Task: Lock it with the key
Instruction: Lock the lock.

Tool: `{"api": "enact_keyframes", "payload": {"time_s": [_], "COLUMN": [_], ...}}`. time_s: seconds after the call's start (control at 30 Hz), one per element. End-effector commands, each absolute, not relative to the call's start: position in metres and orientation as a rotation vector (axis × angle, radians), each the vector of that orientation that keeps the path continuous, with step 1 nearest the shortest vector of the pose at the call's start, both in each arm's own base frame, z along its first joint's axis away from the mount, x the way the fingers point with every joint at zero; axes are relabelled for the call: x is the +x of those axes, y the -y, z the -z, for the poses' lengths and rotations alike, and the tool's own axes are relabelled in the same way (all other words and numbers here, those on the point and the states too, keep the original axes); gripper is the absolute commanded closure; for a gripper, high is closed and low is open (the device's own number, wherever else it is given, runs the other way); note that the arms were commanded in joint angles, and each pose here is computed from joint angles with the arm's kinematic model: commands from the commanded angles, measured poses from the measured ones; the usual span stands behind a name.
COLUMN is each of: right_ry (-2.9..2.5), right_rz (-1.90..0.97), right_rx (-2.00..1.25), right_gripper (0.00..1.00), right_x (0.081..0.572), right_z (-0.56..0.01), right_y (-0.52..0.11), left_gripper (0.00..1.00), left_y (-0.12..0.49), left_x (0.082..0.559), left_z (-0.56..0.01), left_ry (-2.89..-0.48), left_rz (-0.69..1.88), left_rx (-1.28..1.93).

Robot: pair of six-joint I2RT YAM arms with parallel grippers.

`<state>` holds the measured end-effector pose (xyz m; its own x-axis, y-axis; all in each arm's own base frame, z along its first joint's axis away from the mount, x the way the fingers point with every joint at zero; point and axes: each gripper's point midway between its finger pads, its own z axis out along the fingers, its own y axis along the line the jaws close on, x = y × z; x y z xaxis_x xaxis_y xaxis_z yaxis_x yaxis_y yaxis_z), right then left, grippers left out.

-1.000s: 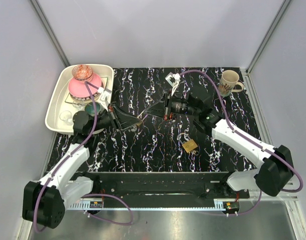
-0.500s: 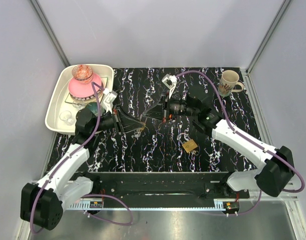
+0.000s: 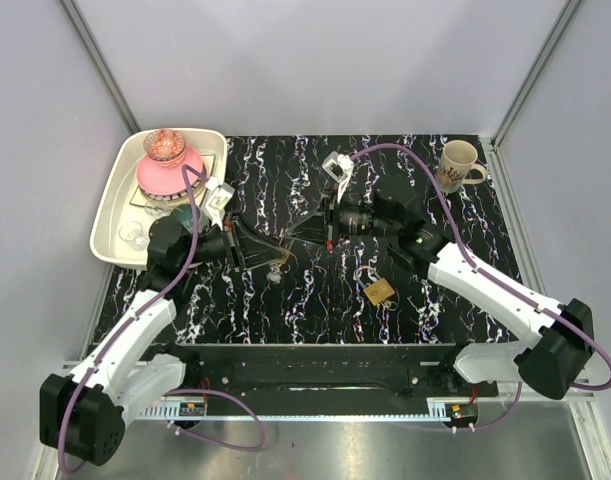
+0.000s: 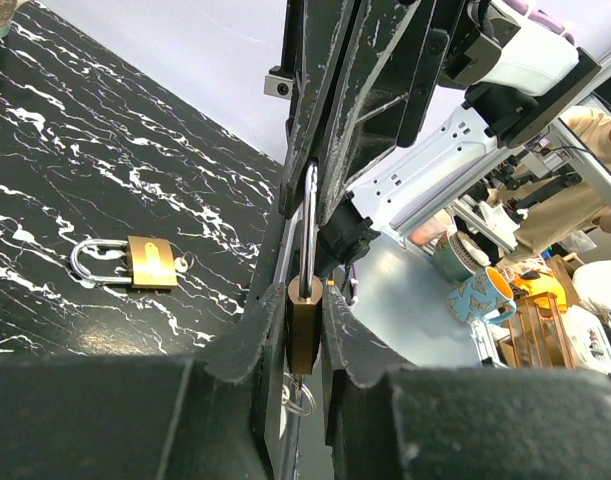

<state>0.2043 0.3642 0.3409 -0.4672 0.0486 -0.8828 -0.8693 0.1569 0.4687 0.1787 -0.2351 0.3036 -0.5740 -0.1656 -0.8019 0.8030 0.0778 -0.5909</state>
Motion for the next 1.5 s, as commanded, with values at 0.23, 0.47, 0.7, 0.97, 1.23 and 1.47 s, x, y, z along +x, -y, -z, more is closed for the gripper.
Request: {"api": "enact_keyframes", "payload": {"time_s": [0.23, 0.47, 0.7, 0.97, 1.23, 1.47], "right_ry": [-1.659, -1.669, -1.687, -1.642, -1.522, -1.467], "right_rz": [-1.444, -1.415, -1.348, -1.223, -1.185, -1.243], "right_rx": [-0.856, -0.824, -0.775, -0.579, -0.343, -0.298], "right_gripper": [1.0, 1.0, 1.0, 1.0, 1.0, 1.0], "right_x": [0.18, 0.186, 0.197, 0.226, 0.239, 0.233], "right_z": [-0.346, -0.346, -0.347, -0.367, -0.397, -0.405], "right_y": [-0.371, -0.369, -0.358, -0.316, -0.277, -0.273], "left_gripper": [0.24, 0.18, 0.17, 0.17, 0.18, 0.2], "left_y": [0.224, 0.211, 0.203, 0.203, 0.212, 0.232], "left_x": [0.212, 0.223, 0.222, 0.213, 0.209, 0.203], "left_z": [-0.36, -0.369, -0.367, -0.366, -0.36, -0.358], "left_ry": [-1.428, -1.399, -1.398, -1.378, -1.351, -1.314], "left_rz": [1.359, 1.261, 1.269, 1.344, 1.508, 1.624], "left_rx": [0.572, 0.491, 0.459, 0.459, 0.467, 0.548]}}
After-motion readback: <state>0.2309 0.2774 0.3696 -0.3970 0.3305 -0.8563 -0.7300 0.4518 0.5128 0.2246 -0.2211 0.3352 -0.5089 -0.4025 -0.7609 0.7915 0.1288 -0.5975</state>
